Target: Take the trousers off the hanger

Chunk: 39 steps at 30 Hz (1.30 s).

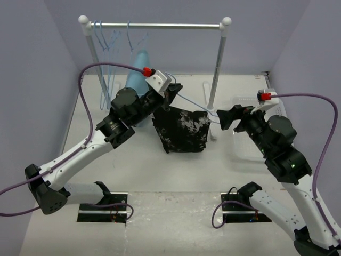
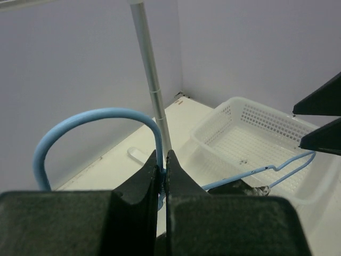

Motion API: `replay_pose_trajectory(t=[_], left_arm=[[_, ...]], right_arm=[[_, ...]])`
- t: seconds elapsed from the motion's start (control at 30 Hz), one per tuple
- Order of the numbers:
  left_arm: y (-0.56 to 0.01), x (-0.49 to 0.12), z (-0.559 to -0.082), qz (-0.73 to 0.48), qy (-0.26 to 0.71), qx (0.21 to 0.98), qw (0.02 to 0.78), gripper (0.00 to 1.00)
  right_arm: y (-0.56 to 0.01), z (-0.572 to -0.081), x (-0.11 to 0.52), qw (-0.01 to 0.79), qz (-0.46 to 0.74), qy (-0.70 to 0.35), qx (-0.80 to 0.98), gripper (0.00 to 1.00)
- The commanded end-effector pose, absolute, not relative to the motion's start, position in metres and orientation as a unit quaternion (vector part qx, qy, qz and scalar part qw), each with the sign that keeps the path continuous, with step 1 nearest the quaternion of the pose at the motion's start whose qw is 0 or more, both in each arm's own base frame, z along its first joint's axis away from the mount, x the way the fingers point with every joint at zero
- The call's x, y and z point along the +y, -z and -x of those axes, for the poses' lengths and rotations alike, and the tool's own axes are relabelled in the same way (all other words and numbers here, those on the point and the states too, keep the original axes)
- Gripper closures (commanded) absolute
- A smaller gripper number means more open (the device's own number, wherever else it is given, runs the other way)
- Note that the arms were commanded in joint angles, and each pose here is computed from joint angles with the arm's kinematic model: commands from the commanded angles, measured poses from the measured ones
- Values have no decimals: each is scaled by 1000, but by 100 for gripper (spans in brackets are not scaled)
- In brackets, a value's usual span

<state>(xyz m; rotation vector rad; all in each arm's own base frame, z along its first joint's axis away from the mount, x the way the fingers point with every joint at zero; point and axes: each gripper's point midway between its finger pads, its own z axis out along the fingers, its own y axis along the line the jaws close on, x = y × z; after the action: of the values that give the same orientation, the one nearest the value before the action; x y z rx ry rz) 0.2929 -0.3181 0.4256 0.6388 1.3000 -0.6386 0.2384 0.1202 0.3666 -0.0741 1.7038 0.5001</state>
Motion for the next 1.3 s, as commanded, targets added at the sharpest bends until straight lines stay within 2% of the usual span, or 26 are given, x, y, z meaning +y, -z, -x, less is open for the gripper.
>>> replay_pose_trajectory(t=[0.0,0.07,0.2,0.43,0.6,0.77,0.9,1.13,1.27], left_arm=[[-529,-296,-252,-296,328,442,781,100],[-525,-308,-236,-342,348,416,767,100],[-520,-316,-222,-394,348,381,761,100],[-521,-324,-197,-514,330,290,737,100],[-534,-311,-211,-527,309,279,741,100],[-548,-297,-214,-527,305,263,748,100],[-555,-297,-210,-529,313,251,748,100],[-554,-298,-200,-533,339,245,736,100],[-560,-297,-197,-526,345,243,738,100]], right_arm=[[-378,-248,100,657,-16,-182,732,1],[-389,-251,105,662,-22,-197,723,1],[-386,-251,129,652,55,-217,724,1],[-333,-249,132,624,111,-191,749,1],[-269,-229,145,540,144,-215,801,1],[-236,-209,176,495,208,-261,803,1],[-234,-217,190,531,247,-235,776,1],[-290,-243,218,659,299,-235,650,1],[-276,-226,246,632,376,-280,618,1]])
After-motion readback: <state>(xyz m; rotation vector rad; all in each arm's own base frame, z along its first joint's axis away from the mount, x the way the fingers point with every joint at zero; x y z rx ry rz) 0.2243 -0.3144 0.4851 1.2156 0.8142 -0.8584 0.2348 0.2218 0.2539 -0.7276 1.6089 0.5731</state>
